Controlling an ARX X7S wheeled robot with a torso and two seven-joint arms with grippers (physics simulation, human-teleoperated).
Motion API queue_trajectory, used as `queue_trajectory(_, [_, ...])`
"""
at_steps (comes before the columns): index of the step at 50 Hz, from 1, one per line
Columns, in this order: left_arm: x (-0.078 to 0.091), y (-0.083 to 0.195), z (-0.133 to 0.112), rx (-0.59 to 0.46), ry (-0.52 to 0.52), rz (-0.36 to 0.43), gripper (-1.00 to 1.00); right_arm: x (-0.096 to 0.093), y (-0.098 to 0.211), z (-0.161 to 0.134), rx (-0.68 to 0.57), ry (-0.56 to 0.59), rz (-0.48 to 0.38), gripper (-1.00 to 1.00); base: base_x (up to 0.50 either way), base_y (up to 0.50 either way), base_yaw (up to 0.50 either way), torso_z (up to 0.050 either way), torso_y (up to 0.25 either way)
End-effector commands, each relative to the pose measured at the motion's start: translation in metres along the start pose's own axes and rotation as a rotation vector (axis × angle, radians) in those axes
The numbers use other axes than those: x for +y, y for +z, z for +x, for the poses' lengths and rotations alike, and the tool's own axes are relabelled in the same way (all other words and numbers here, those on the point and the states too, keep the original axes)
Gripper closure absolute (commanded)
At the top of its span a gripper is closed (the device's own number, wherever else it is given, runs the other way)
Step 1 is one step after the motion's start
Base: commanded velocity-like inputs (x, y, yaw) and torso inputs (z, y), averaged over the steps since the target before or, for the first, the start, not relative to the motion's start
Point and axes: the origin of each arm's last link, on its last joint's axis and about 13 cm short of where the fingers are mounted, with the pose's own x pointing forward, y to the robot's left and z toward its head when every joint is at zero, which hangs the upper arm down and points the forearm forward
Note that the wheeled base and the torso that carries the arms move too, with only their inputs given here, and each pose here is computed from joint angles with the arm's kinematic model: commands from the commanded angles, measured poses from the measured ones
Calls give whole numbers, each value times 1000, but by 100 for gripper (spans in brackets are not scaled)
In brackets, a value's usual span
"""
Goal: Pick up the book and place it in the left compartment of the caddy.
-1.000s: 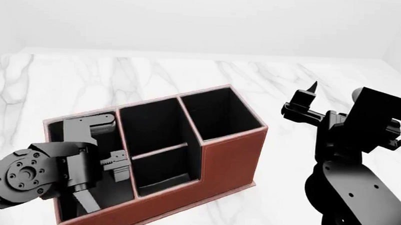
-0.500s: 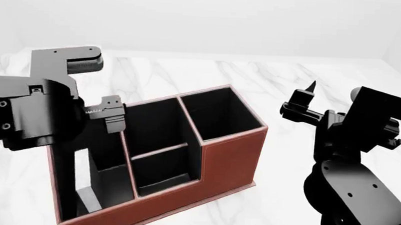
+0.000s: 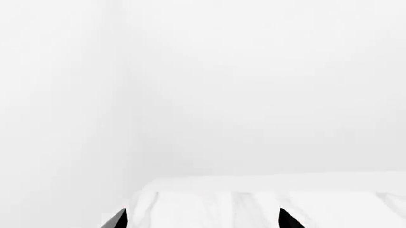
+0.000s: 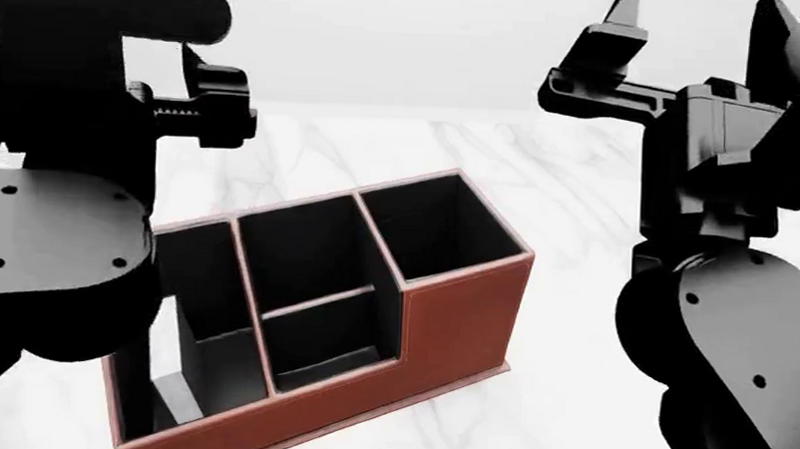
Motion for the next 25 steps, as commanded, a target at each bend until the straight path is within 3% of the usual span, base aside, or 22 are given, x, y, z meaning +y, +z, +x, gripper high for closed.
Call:
queue_trajectory(1, [-3, -9, 2, -344, 162, 6, -100, 17, 45, 7, -231, 87, 66, -100, 0, 0, 0, 0, 0])
queue_trajectory(10, [-6, -12, 3, -341, 154, 4, -100, 20, 48, 3, -296, 87, 74, -100, 0, 0, 0, 0, 0])
queue_trajectory(25, [-10, -15, 6, -379, 157, -10, -100, 20, 32, -1, -267, 100, 66, -100, 0, 0, 0, 0, 0])
